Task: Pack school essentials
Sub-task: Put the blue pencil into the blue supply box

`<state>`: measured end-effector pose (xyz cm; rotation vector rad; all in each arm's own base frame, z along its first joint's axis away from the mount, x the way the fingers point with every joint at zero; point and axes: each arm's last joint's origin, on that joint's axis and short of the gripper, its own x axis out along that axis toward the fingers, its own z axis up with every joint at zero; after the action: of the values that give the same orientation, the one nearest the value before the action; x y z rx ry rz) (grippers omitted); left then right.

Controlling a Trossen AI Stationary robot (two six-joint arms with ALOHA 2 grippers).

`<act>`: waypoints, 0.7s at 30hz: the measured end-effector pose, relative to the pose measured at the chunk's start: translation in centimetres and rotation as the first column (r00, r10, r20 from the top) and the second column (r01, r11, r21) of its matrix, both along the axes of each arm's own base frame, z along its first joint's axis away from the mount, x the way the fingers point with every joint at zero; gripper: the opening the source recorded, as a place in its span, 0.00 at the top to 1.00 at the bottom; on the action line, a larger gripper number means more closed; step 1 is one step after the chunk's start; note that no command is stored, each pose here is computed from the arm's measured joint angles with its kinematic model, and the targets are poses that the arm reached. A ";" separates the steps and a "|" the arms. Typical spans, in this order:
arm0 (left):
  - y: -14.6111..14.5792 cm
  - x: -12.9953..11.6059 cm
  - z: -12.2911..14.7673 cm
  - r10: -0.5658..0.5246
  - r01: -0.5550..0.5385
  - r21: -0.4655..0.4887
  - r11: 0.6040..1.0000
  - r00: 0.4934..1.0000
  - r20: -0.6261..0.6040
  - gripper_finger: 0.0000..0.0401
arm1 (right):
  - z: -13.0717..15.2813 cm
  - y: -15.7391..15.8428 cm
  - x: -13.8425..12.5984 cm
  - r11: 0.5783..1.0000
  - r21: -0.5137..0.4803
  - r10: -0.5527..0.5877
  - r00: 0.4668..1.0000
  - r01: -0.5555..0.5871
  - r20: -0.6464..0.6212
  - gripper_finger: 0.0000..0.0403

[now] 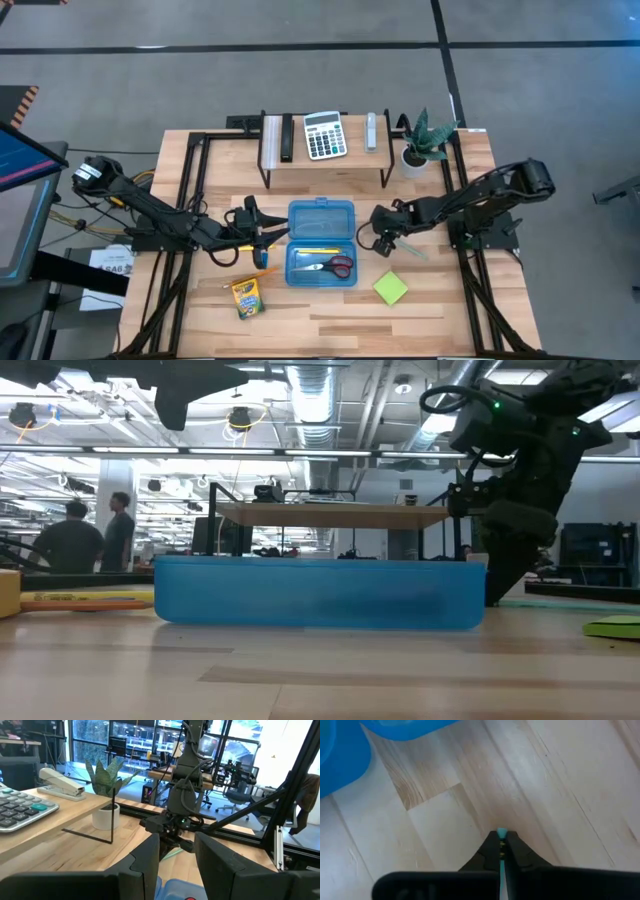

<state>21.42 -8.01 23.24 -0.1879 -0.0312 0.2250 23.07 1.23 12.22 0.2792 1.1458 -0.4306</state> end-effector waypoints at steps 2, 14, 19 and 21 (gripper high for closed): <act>0.0 0.0 0.0 0.000 0.000 0.000 1.000 1.000 0.000 0.72 | 0.3 -0.1 -0.1 1.000 0.004 0.000 1.000 0.000 0.013 0.99; 0.0 0.0 0.0 0.005 -0.005 0.001 1.000 1.000 -0.001 0.72 | 2.6 -0.1 -0.7 1.000 0.013 0.002 0.994 -0.003 0.112 1.00; 0.0 0.0 0.0 0.004 -0.004 0.001 1.000 1.000 -0.001 0.72 | 2.5 -0.2 -0.4 1.000 0.015 -0.004 0.992 0.002 0.124 0.96; 0.0 0.0 0.0 0.004 -0.004 0.001 1.000 1.000 -0.001 0.72 | 2.2 -0.1 -0.1 1.000 0.015 0.000 0.992 -0.001 0.126 0.92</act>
<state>21.41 -8.00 23.23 -0.1868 -0.0311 0.2291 22.94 1.09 14.43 0.3152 1.0264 -0.3983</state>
